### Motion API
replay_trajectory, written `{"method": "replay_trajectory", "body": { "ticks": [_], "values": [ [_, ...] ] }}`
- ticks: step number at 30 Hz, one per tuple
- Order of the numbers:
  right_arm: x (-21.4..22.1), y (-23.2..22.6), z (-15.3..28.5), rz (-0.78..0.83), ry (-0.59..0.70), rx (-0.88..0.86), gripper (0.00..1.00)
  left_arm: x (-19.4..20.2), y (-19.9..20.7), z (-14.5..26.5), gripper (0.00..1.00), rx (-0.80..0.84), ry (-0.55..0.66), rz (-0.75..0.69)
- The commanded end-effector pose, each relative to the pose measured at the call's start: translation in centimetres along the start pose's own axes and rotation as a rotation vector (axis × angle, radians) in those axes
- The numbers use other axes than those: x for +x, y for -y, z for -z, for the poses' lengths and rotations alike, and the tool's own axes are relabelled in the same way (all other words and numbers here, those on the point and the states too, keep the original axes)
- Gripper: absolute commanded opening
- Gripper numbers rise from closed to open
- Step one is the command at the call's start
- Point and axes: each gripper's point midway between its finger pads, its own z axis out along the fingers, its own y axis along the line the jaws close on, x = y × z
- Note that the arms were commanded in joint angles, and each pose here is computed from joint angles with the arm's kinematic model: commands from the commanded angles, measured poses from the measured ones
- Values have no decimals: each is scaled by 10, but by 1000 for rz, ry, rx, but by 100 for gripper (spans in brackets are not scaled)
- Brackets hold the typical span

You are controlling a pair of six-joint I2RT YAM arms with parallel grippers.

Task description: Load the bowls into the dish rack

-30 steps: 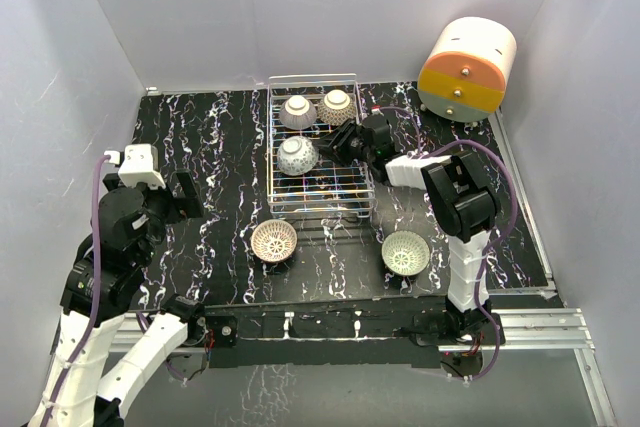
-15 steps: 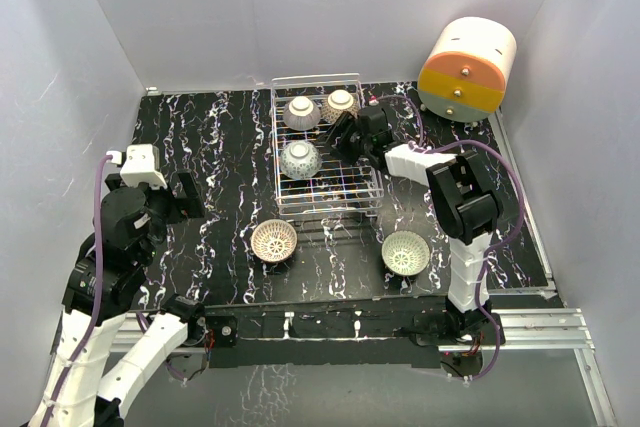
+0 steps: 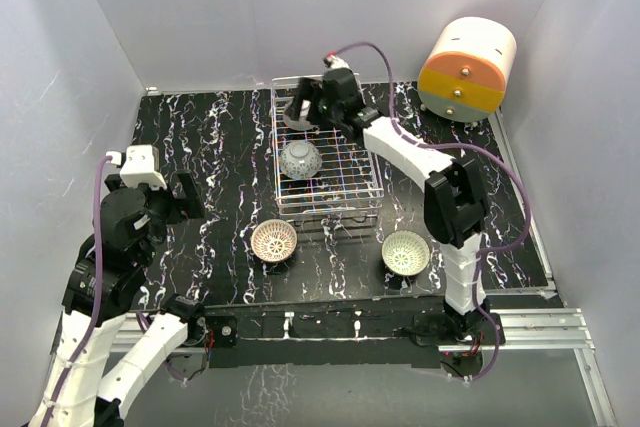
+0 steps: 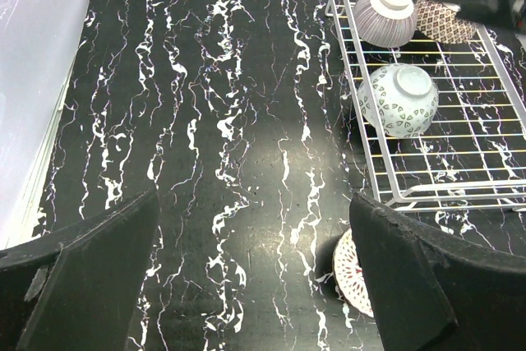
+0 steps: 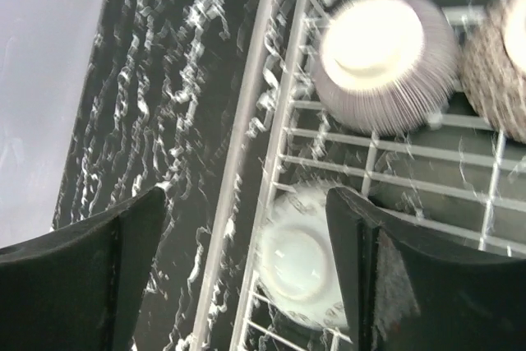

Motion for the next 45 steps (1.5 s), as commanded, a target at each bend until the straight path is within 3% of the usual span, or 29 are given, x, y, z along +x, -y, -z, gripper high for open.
{"method": "replay_trajectory", "body": {
  "ticks": [1, 6, 17, 32, 40, 45],
  "values": [
    [-15, -29, 6, 311, -31, 103, 97, 1, 1, 0, 97, 4, 9, 3],
    [7, -29, 12, 445, -85, 207, 99, 1, 1, 0, 97, 8, 13, 5],
    [29, -7, 22, 502, -158, 264, 99, 1, 2, -1, 97, 11, 12, -2],
    [47, -8, -2, 569, -211, 190, 99, 4, 1, -2, 97, 5, 4, -7],
    [56, 2, -16, 578, -220, 208, 90, 6, 1, -6, 97, 1, -3, -18],
    [61, 5, -18, 571, -227, 209, 76, 7, 0, -7, 97, -7, -6, -22]
  ]
}}
